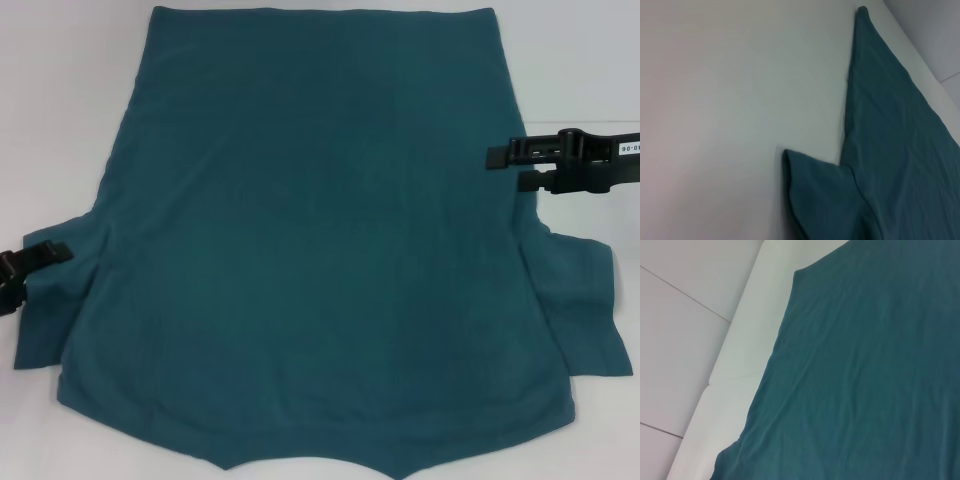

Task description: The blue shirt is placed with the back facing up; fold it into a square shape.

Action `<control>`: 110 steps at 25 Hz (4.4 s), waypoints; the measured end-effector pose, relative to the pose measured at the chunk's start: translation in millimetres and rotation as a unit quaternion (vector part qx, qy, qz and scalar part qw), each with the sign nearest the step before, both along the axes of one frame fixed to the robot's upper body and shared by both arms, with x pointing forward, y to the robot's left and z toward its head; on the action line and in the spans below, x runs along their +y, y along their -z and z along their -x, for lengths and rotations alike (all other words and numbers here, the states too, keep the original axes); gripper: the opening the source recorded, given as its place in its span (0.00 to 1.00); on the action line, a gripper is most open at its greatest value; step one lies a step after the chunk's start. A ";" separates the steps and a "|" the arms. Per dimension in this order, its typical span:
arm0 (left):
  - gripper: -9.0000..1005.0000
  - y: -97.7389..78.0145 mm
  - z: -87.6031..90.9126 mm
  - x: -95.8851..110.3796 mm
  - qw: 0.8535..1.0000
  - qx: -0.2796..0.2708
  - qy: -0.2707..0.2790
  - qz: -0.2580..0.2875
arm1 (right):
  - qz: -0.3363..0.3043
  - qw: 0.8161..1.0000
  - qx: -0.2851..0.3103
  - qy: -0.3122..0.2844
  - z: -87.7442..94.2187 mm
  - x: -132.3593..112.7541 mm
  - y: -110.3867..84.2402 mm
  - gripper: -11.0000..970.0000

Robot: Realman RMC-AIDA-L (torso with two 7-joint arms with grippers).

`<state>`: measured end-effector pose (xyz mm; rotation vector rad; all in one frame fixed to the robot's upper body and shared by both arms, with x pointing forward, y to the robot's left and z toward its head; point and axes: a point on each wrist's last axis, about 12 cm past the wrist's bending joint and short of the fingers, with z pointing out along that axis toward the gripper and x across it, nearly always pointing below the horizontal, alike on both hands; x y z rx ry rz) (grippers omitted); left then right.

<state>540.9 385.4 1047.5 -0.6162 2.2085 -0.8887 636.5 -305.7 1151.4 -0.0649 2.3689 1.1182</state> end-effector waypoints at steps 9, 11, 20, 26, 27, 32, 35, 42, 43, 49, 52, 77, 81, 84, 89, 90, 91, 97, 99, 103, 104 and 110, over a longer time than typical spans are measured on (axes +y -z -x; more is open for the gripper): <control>0.77 -4.4 -2.8 0.3 0.999 -0.006 0.025 -0.036 | -0.001 1.000 0.000 0.001 0.2 -0.6 0.0 0.88; 0.68 -3.7 -2.4 -0.1 0.999 -0.003 0.027 -0.040 | -0.001 1.000 -0.001 0.002 0.0 -0.7 -0.4 0.88; 0.28 -3.7 -2.1 0.1 0.999 -0.003 0.028 -0.045 | -0.001 1.000 -0.003 0.002 -0.4 -1.0 -1.2 0.88; 0.16 -3.9 -2.3 1.7 0.998 0.005 0.033 -0.052 | -0.001 1.000 -0.003 0.002 -0.4 -1.1 -1.3 0.88; 0.13 -4.1 -2.6 2.3 0.998 0.009 0.035 -0.055 | -0.001 1.000 -0.003 0.002 -0.3 -1.2 -1.3 0.88; 0.03 -10.6 -5.3 6.1 0.997 0.006 0.040 -0.066 | -0.001 1.000 -0.003 0.003 -0.3 -1.4 -1.1 0.88; 0.01 -21.1 -9.6 11.3 0.994 0.007 0.059 -0.096 | -0.001 1.000 -0.003 0.003 -0.2 -1.5 -1.0 0.88; 0.01 -50.9 -24.8 18.5 0.975 0.022 0.110 -0.189 | 0.000 1.000 -0.004 0.002 -0.1 -1.6 -0.9 0.88; 0.01 -54.3 -26.9 18.2 0.972 0.023 0.116 -0.202 | 0.000 1.000 -0.004 0.002 -0.1 -1.6 -0.9 0.88; 0.01 -76.5 -44.1 7.3 0.951 0.028 0.146 -0.271 | 0.000 1.000 -0.005 0.001 -0.1 -1.6 -0.9 0.88; 0.01 -86.8 -53.6 1.7 0.942 0.037 0.151 -0.298 | 0.001 1.000 -0.005 0.001 -0.2 -1.4 -1.1 0.88; 0.01 -140.2 -91.8 -118.7 0.913 0.096 0.274 -0.287 | 0.004 1.000 -0.005 -0.007 -0.8 4.7 0.0 0.88; 0.01 -135.3 -102.1 -136.9 0.913 0.092 0.280 -0.281 | 0.004 1.000 -0.005 -0.008 -0.8 5.2 0.2 0.88; 0.01 -126.7 -108.2 -143.9 0.915 0.097 0.276 -0.279 | 0.003 1.000 -0.005 -0.006 -0.2 4.3 0.9 0.88; 0.01 -119.9 -113.7 -141.3 0.918 0.099 0.254 -0.289 | 0.001 1.000 -0.002 -0.002 0.4 3.5 1.9 0.88; 0.01 -120.3 -114.3 -138.8 0.918 0.099 0.250 -0.290 | 0.001 1.000 -0.002 -0.002 0.4 3.4 2.0 0.88; 0.01 -120.5 -114.4 -136.7 0.919 0.100 0.247 -0.290 | 0.001 1.000 -0.002 -0.002 0.4 3.3 2.0 0.88; 0.02 -120.6 -113.4 -125.0 0.922 0.107 0.235 -0.290 | 0.003 1.000 -0.002 0.001 0.0 3.0 2.5 0.88; 0.02 -119.5 -112.3 -126.0 0.922 0.109 0.237 -0.287 | 0.003 1.000 -0.002 0.001 -0.1 3.0 2.6 0.88; 0.02 -118.7 -111.6 -130.8 0.920 0.110 0.243 -0.285 | 0.003 1.000 -0.001 0.001 -0.1 3.1 2.6 0.88; 0.02 -118.9 -111.6 -132.0 0.920 0.110 0.245 -0.285 | 0.003 1.000 -0.001 0.001 -0.1 3.1 2.5 0.88; 0.03 -120.8 -110.3 -144.9 0.917 0.112 0.263 -0.277 | 0.003 1.000 -0.001 0.001 0.2 3.0 3.0 0.88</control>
